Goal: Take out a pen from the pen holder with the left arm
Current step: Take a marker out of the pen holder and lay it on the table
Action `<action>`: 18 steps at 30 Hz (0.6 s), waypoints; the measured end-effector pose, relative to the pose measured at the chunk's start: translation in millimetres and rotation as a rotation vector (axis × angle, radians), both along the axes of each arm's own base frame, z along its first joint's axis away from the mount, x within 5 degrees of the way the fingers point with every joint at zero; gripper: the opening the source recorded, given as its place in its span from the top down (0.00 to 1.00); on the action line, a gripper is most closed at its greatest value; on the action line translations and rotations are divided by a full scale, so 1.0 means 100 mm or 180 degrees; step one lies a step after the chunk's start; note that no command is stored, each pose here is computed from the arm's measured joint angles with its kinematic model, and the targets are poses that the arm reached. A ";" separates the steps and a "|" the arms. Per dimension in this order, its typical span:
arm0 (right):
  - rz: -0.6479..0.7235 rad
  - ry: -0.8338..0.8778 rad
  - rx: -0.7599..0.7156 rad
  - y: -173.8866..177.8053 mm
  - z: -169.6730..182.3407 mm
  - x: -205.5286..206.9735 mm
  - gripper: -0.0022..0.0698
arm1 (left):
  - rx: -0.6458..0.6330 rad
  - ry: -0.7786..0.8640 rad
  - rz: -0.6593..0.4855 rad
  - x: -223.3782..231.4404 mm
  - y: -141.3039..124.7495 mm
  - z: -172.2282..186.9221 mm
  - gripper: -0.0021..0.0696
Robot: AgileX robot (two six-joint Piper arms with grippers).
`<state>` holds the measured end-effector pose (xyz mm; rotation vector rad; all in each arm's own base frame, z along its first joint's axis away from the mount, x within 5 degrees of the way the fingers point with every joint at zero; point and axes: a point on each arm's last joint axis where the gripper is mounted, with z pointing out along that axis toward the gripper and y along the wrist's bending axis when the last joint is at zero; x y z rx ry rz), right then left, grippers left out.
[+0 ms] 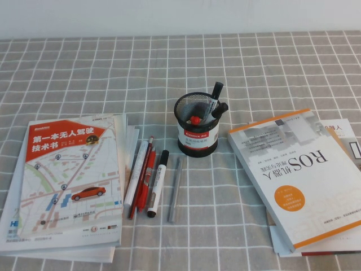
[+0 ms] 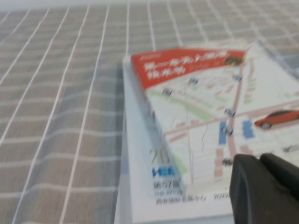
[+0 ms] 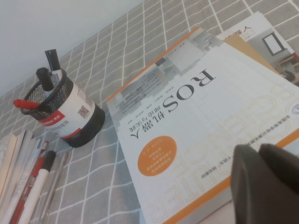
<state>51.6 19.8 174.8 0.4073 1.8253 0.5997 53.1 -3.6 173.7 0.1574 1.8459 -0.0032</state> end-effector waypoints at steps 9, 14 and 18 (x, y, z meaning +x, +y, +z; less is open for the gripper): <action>0.0000 0.0000 0.0000 0.00 0.00 0.00 0.99 | -0.0032 0.0090 0.0051 -0.01 0.01 -0.03 0.97; 0.0000 0.0000 0.0000 0.00 0.00 0.00 0.99 | -0.0032 0.0090 0.0052 -0.01 0.01 -0.03 0.97; 0.0000 0.0000 0.0000 0.00 0.00 0.00 0.99 | -0.0032 0.0090 0.0052 -0.01 0.01 -0.03 0.97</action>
